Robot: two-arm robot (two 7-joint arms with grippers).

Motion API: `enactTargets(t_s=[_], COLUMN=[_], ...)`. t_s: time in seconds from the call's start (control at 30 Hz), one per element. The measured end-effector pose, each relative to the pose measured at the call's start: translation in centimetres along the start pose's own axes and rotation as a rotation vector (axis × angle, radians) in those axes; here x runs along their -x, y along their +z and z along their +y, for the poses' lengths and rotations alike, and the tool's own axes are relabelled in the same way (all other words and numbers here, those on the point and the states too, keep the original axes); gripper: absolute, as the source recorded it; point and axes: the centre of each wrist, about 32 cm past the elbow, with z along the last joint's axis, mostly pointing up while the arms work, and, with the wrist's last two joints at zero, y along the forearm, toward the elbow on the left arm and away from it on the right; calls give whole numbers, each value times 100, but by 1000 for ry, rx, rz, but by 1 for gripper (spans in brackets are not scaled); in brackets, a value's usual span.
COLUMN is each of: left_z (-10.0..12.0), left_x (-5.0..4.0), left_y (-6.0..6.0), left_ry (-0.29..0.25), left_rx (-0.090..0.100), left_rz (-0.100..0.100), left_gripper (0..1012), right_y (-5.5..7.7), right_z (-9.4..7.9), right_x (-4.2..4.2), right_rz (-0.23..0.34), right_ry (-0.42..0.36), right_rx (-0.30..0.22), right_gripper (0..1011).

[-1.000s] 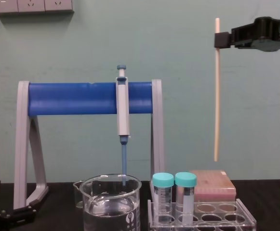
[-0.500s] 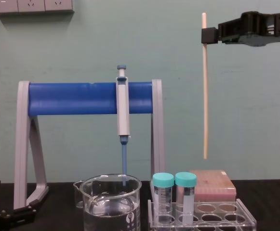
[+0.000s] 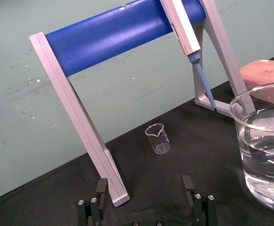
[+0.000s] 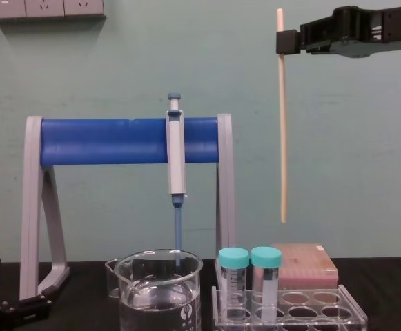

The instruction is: Hold the thermometer with one hand and immerse one end into the beaker, then reinsert it into the test tube rack.

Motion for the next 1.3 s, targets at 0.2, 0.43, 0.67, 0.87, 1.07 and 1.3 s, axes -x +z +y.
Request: enactTargets(t_s=[0.2, 0.43, 0.67, 0.87, 1.07, 1.3], left_z=[0, 0, 0, 0, 0, 0], left_x=[0, 0, 0, 0, 0, 0], left_y=[0, 0, 0, 0, 0, 0], left_ry=[0, 0, 0, 0, 0, 0], left_rx=[0, 0, 0, 0, 0, 0], left_rz=[0, 0, 0, 0, 0, 0], left_gripper=[1004, 1004, 1004, 1004, 1004, 1004], right_y=[10, 6, -1, -5, -20, -45], right_z=[35, 84, 125, 148, 157, 153], right_x=[50, 104, 135, 137, 144, 147], right_rz=[-12, -20, -20, -21, -24, -20], right_ry=[8, 22, 36, 43, 46, 48], right_rx=[-5, -15, -18, -17, -14, -11], right_gripper=[55, 55, 55, 55, 55, 55])
